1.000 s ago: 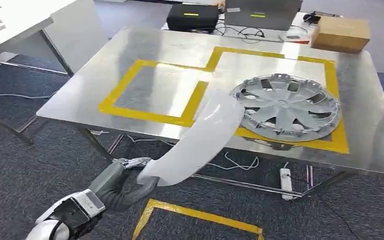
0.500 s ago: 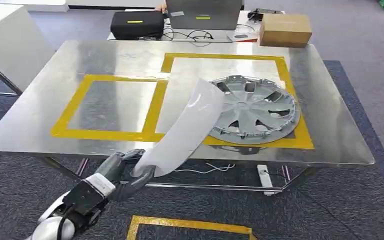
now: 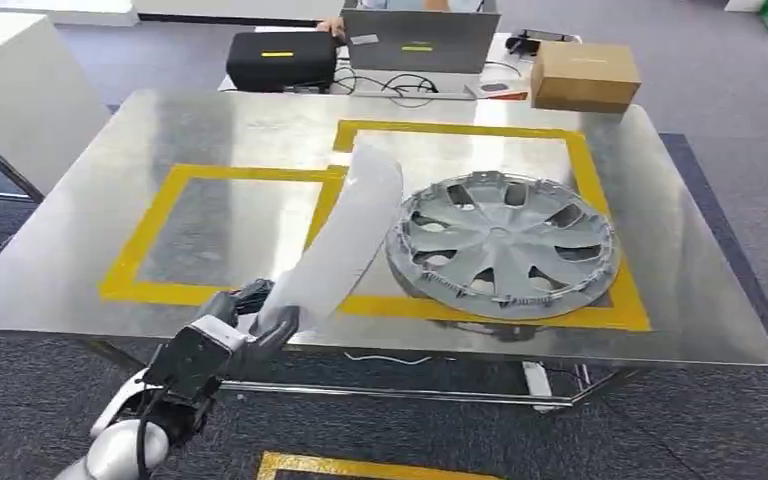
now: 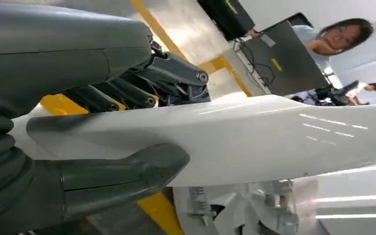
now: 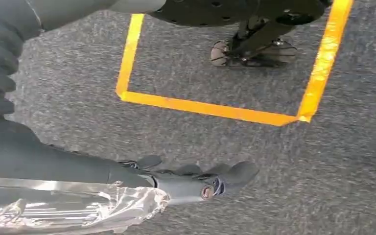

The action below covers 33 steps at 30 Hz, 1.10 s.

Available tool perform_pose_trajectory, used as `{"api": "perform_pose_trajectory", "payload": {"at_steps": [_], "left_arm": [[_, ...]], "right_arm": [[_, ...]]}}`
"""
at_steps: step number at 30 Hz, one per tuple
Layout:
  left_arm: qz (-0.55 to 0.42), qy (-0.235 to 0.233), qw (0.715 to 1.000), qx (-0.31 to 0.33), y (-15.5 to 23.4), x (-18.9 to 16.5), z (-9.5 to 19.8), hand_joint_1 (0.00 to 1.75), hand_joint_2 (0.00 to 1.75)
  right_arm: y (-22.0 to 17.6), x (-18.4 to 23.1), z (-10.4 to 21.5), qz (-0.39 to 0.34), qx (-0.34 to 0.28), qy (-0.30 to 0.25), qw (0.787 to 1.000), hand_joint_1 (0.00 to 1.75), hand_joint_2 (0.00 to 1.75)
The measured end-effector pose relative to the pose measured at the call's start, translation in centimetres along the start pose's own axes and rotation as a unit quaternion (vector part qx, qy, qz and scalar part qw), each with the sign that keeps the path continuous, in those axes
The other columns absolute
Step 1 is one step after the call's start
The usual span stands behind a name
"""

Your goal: Take the parts from the cabinet and place them on the table.

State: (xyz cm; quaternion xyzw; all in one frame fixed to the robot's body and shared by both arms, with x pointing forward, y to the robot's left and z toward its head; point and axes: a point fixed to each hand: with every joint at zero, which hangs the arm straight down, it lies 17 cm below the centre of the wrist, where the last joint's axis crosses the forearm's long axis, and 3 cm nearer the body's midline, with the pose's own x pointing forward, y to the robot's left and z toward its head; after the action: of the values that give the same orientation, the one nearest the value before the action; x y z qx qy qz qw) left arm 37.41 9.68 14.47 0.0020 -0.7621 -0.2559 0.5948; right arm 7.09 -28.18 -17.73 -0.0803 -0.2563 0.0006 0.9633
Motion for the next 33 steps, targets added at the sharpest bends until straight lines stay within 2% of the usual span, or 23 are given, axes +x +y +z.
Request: {"api": "perform_pose_trajectory", "payload": {"at_steps": [6, 12, 17, 23, 33], "left_arm": [[-0.015, 0.017, 1.0, 0.015, 0.8, -1.1, -0.7, 1.75, 1.75], [-0.063, 0.057, 0.995, 0.042, 1.8, -3.6, -0.7, 1.75, 1.75], [-0.1, 0.085, 0.988, 0.086, 4.3, -5.4, -1.2, 1.75, 1.75], [-0.124, 0.099, 0.977, 0.141, 9.7, -7.8, -3.5, 1.75, 1.75], [-0.171, 0.126, 0.961, 0.176, 12.4, -10.2, -3.3, 1.75, 1.75]], "right_arm": [[-0.2, 0.2, 0.3, 0.005, -0.002, -0.002, 1.0, 0.0, 1.75], [-0.2, 0.4, 0.2, 0.006, -0.006, -0.001, 1.0, 0.0, 1.75], [-0.4, 0.0, 0.4, 0.008, -0.015, 0.005, 1.0, 0.0, 1.75], [-0.3, 0.4, 0.4, 0.011, -0.021, 0.001, 1.0, 0.0, 1.75], [0.1, 0.5, 0.4, 0.017, -0.018, -0.001, 1.0, 0.0, 1.75]]}}
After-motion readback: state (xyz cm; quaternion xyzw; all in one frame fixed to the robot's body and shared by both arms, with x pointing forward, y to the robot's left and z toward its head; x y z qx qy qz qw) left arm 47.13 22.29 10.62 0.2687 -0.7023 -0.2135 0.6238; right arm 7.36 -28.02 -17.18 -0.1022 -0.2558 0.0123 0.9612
